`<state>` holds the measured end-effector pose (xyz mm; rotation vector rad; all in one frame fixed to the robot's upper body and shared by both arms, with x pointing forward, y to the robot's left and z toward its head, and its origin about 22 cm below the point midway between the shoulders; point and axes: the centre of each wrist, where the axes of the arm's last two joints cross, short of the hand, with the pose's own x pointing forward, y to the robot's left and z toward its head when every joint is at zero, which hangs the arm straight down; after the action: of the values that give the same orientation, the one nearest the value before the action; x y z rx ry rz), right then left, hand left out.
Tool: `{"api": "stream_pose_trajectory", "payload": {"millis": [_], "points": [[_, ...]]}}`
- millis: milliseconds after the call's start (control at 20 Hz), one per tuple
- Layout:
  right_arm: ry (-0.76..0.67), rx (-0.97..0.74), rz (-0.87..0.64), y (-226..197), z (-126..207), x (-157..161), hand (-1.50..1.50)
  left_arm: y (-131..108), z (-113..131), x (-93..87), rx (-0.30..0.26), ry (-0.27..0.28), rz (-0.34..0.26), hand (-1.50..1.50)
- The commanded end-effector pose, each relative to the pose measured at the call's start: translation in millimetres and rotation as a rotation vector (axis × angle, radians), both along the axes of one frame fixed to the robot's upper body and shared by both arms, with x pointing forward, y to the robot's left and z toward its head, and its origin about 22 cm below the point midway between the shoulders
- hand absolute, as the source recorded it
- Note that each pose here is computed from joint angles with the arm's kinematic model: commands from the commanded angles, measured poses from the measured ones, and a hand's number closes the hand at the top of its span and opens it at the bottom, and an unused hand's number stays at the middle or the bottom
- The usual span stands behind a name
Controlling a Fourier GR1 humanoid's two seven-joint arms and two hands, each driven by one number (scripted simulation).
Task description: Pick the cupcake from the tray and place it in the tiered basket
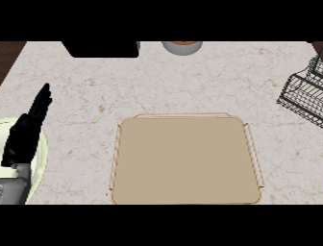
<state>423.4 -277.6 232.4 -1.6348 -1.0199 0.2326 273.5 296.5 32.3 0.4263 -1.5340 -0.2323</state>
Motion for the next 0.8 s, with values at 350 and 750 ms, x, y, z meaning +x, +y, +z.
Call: {"api": "stream_pose_trajectory", "payload": {"millis": [350, 750], "points": [[0.175, -0.185, -0.172, -85.5, -20.4, -13.4, 1.5, 11.0, 3.7, 2.4, 0.004, 0.005, 0.006, 0.0], [0.208, -0.054, -0.057, -130.6, -25.0, -28.0, 1.5, -12.7, 0.3, 11.5, -0.008, 0.003, 0.001, 0.0]]}}
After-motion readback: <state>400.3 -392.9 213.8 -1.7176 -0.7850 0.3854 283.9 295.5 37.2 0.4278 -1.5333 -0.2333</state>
